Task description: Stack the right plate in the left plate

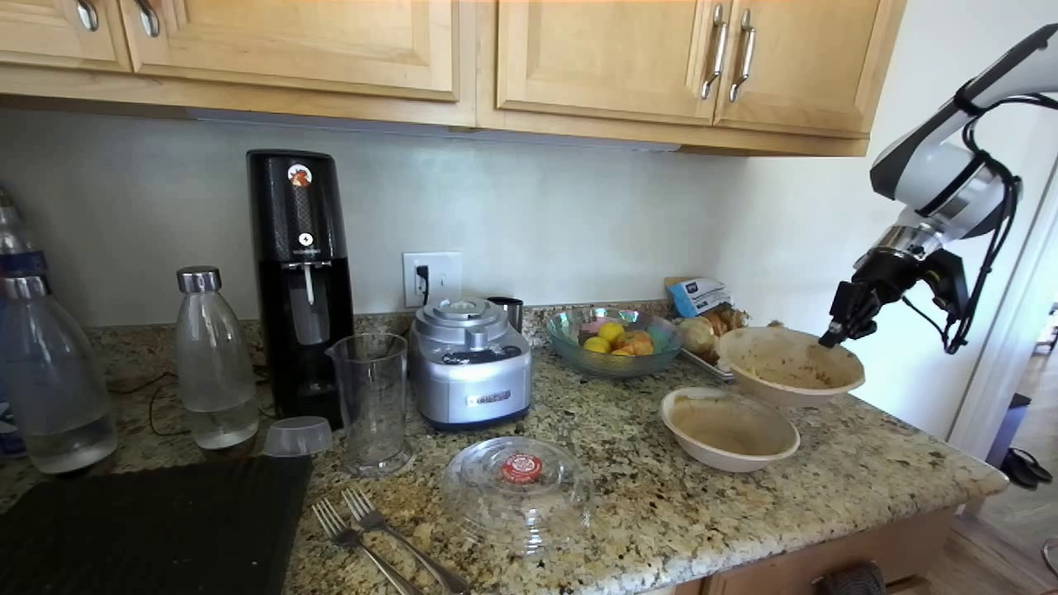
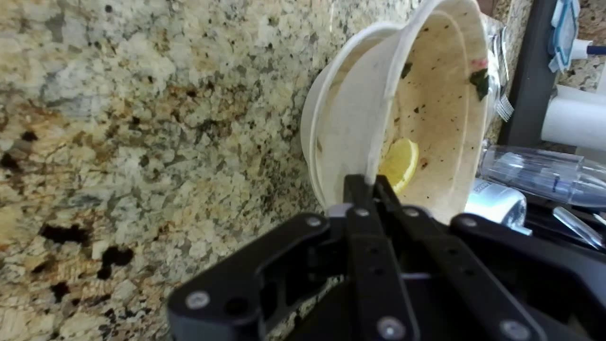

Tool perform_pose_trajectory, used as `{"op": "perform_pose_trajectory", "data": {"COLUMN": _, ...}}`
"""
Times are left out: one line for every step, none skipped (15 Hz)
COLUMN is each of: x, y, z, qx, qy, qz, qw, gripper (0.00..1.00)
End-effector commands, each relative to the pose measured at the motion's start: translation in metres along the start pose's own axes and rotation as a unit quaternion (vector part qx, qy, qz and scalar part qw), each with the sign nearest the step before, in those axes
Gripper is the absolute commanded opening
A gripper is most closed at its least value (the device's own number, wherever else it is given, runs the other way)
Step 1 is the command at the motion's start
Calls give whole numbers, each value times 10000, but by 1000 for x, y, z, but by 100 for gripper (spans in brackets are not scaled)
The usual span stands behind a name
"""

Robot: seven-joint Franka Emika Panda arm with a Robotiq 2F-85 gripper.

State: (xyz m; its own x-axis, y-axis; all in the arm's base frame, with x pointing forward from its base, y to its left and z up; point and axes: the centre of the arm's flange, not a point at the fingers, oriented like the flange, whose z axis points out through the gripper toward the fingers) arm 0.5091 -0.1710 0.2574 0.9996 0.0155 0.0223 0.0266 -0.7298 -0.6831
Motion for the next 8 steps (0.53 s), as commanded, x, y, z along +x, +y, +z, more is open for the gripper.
{"op": "perform_pose_trajectory", "data": {"x": -23, "y": -29, "z": 28, "qx": -213, "qy": 95, "qz": 151, "qw": 9996, "gripper": 6}}
{"op": "perform_pose_trajectory", "data": {"x": -24, "y": -33, "z": 36, "qx": -232, "qy": 57, "qz": 136, "qw": 9996, "gripper": 6}}
{"op": "perform_pose_trajectory", "data": {"x": -25, "y": -36, "z": 43, "qx": -245, "qy": 26, "qz": 122, "qw": 9996, "gripper": 6}}
{"op": "perform_pose_trajectory", "data": {"x": -24, "y": -40, "z": 50, "qx": -245, "qy": -6, "qz": 102, "qw": 9996, "gripper": 6}}
{"op": "perform_pose_trajectory", "data": {"x": -23, "y": -44, "z": 56, "qx": -234, "qy": -28, "qz": 83, "qw": 9997, "gripper": 6}}
{"op": "perform_pose_trajectory", "data": {"x": -21, "y": -47, "z": 61, "qx": -208, "qy": -54, "qz": 70, "qw": 9997, "gripper": 5}}
{"op": "perform_pose_trajectory", "data": {"x": -20, "y": -51, "z": 65, "qx": -176, "qy": -74, "qz": 42, "qw": 9998, "gripper": 5}}
{"op": "perform_pose_trajectory", "data": {"x": -18, "y": -55, "z": 69, "qx": -143, "qy": -120, "qz": 16, "qw": 9998, "gripper": 5}}
